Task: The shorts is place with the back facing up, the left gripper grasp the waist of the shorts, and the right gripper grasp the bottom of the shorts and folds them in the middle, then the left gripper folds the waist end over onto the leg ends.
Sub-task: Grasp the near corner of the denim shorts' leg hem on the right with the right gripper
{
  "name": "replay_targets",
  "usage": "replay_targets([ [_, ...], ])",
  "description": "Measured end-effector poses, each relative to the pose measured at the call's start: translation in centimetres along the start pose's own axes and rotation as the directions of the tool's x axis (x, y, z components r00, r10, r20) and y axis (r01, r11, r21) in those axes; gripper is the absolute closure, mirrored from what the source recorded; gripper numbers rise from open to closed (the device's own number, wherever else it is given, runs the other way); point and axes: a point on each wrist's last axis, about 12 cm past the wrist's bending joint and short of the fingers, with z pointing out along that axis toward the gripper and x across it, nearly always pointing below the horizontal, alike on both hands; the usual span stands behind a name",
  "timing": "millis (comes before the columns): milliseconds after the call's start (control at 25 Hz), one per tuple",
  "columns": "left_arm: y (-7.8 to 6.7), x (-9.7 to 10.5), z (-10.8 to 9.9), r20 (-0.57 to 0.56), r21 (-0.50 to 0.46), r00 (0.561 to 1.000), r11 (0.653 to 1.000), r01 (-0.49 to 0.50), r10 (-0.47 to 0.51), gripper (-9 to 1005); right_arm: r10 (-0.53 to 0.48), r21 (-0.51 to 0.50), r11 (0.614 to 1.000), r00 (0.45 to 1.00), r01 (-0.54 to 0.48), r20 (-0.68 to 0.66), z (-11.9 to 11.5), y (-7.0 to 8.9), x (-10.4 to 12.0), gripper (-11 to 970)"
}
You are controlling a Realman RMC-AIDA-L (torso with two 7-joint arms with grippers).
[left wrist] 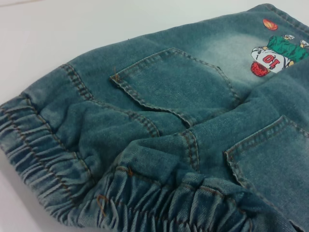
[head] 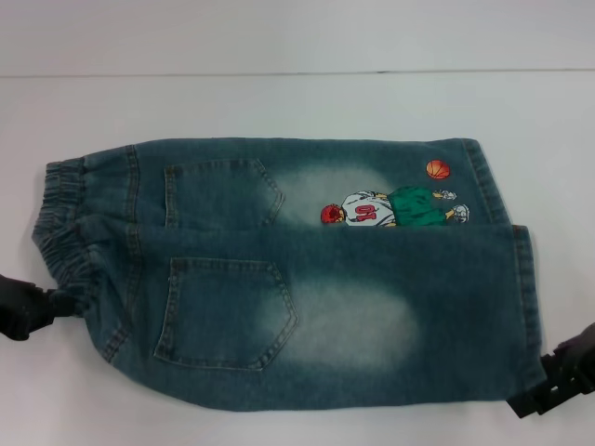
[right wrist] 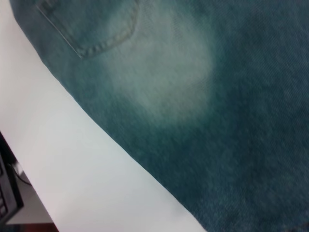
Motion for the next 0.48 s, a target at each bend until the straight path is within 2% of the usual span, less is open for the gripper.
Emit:
replay_targets([
  [280, -0.03, -0.06, 0.18, -0.003, -0.002, 1.0, 1.0, -0.014, 0.014, 914, 0.004, -0.027, 1.0, 1.0, -0.004, 0.012, 0.52, 0.03, -0.06, 83],
  [440, -0.07, -0.07, 0.27, -0.002, 0.0, 1.0, 1.0, -0.016, 0.016, 914, 0.041, -0.019, 0.999, 0.999, -0.041, 0.017, 0.7, -0.06, -0.14, 99],
  [480, -0.07, -0.11, 0.28, -0.002, -0.001, 1.0, 1.0, -0.017, 0.017, 914, 0.053, -0.013, 0.999, 0.998, -0.053, 0.019, 0.74, -0.13, -0.18, 141],
])
